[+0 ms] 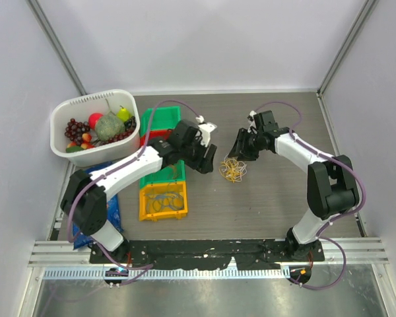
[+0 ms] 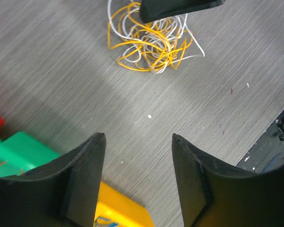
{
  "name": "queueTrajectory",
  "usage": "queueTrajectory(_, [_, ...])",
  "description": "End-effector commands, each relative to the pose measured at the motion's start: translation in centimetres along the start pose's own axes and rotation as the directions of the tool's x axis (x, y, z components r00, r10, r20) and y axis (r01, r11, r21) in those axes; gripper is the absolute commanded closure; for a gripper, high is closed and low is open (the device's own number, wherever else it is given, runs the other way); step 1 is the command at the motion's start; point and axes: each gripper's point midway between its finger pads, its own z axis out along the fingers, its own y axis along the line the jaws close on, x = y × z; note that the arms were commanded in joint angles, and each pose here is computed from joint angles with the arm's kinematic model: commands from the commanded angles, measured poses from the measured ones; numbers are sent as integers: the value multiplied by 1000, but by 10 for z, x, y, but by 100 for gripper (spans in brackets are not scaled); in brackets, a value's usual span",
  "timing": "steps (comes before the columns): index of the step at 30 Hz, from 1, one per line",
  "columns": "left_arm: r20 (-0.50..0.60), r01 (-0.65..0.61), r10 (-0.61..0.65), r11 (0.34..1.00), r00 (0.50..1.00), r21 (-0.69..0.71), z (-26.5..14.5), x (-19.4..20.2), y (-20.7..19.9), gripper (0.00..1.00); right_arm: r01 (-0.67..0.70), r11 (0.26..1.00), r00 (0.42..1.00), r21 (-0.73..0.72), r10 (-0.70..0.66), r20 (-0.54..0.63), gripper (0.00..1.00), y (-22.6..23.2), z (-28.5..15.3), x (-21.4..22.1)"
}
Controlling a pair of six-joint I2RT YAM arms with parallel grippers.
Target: Untangle the cables
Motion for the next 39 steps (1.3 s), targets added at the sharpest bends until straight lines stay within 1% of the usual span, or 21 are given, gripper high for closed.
queueTrajectory(1, [67, -69, 67, 997, 995, 28, 26, -31, -13, 44, 53, 999, 999, -7, -53, -11, 56, -2, 0, 1])
queueTrajectory(2, [62, -63, 61, 998, 996, 27, 32, -33, -13, 49, 53, 998, 998, -21, -53, -25, 60, -1, 3, 4])
queueTrajectory(3, [55, -52, 50, 998, 997, 22, 39, -34, -11, 51, 59, 997, 998, -40, -60, -13, 62, 3, 4, 2])
queueTrajectory(6, [40, -40, 39, 999, 998, 15, 55, -35, -7, 55, 71, 996, 997, -55, -70, 13, 64, 7, 5, -3])
queueTrajectory(11, [32, -21, 20, 999, 999, 32, 61, -43, -11, 56, 43, 997, 998, -62, -45, -32, 68, 2, 18, 9])
queueTrajectory(13, [38, -7, 5, 999, 999, 46, 60, -44, -14, 55, 49, 996, 998, -81, -51, -28, 69, 6, 22, 13])
queueTrajectory(17, [30, 15, -17, 998, 999, 64, 53, -42, -20, 54, 53, 996, 998, -66, -55, -31, 71, 6, 26, 14])
queueTrajectory(21, [27, 13, -14, 997, 1000, 71, 39, -43, -24, 53, 59, 996, 998, -70, -60, -14, 83, 13, 21, 5])
queueTrajectory(22, [34, 6, -9, 998, 999, 69, 34, -44, -25, 53, 65, 997, 998, -52, -66, -6, 89, 14, 17, 2])
queueTrajectory(23, [37, 3, -5, 998, 999, 64, 31, -45, -24, 52, 72, 997, 997, -40, -72, -5, 91, 13, 15, 1])
queueTrajectory(24, [41, -4, 2, 998, 999, 60, 27, -45, -24, 50, 70, 997, 998, -11, -70, -1, 96, 13, 7, -4])
queueTrajectory(25, [44, -12, 10, 998, 999, 53, 25, -46, -23, 47, 74, 997, 997, 14, -74, -16, 98, 11, 2, -1])
queueTrajectory(27, [57, -26, 22, 998, 998, 60, 17, -51, -26, 41, 90, 996, 996, 11, -90, 5, 99, 21, -14, -10])
queueTrajectory(29, [84, -41, 33, 995, 996, 90, 11, -59, -33, 35, 115, 993, 993, -36, -113, 39, 99, 39, -32, -18])
queueTrajectory(32, [126, -51, 34, 989, 991, 139, 5, -73, -44, 34, 138, 984, 988, -108, -130, 83, 99, 61, -51, -24])
queueTrajectory(33, [138, -52, 32, 988, 990, 144, 3, -79, -46, 34, 149, 977, 986, -152, -136, 94, 99, 72, -59, -25])
queueTrajectory(34, [150, -51, 28, 988, 988, 149, 0, -84, -47, 37, 156, 973, 985, -171, -140, 99, 99, 78, -63, -26])
queueTrajectory(35, [167, -45, 20, 988, 986, 148, -3, -91, -46, 43, 163, 966, 984, -202, -143, 109, 99, 85, -69, -27])
queueTrajectory(36, [187, -41, 13, 989, 982, 145, -8, -97, -45, 47, 171, 960, 982, -220, -149, 114, 99, 91, -73, -28])
queueTrajectory(37, [208, -34, 5, 990, 978, 138, -12, -103, -42, 49, 183, 951, 980, -248, -156, 126, 99, 97, -77, -29])
queueTrajectory(39, [245, -24, -5, 993, 970, 118, -19, -113, -35, 49, 195, 936, 977, -293, -160, 140, 99, 107, -83, -30])
